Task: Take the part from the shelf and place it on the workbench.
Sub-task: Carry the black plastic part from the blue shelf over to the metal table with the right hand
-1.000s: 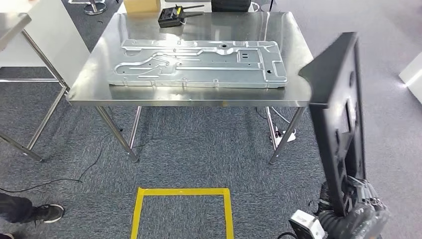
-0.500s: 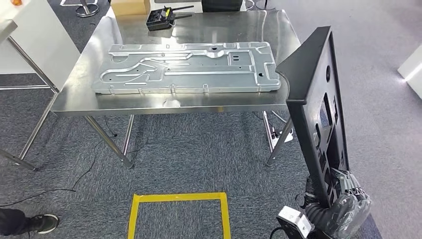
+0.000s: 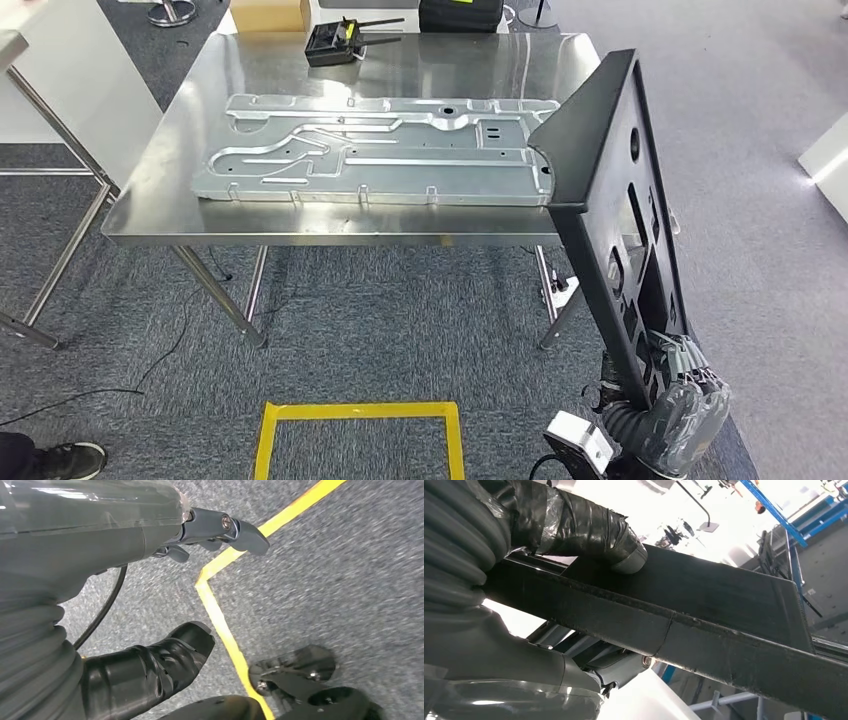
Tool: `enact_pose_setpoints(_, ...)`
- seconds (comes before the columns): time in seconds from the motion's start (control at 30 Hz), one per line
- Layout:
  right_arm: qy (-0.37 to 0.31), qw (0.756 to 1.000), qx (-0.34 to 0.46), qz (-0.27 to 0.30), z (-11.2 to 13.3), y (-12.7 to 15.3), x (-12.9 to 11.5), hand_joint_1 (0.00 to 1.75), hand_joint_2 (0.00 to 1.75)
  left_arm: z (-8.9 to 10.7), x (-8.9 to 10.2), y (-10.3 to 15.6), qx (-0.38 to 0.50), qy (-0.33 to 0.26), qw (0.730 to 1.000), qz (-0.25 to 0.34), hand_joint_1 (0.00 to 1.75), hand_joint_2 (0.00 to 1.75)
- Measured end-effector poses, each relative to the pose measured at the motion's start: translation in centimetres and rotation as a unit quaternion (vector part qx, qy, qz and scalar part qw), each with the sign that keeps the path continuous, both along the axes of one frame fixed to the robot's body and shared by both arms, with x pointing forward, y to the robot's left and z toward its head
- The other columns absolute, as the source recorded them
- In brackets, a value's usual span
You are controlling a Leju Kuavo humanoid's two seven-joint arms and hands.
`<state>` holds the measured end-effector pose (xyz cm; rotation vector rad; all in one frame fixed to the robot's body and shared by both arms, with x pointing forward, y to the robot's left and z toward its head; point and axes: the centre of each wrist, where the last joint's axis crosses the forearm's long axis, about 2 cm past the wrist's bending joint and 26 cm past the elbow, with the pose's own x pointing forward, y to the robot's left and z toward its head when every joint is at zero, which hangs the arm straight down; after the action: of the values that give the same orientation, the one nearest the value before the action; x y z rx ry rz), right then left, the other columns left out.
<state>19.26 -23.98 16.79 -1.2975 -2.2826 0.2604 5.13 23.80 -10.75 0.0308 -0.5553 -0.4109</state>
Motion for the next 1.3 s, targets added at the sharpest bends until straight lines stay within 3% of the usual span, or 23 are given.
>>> enact_pose_setpoints(0.33,-0.043,0.999,-0.014,0.023,1.9,0.9,1.8,1.75,1.75,0.2,1.2,-0.1,-0.001,-0.008,1.0,-0.013,0.0,1.75)
enact_pose_setpoints(1.3,-0.086,0.994,-0.031,0.059,3.9,2.4,4.3,1.75,1.75,0.3,2.2,0.2,0.006,-0.007,0.999,-0.032,0.0,1.75)
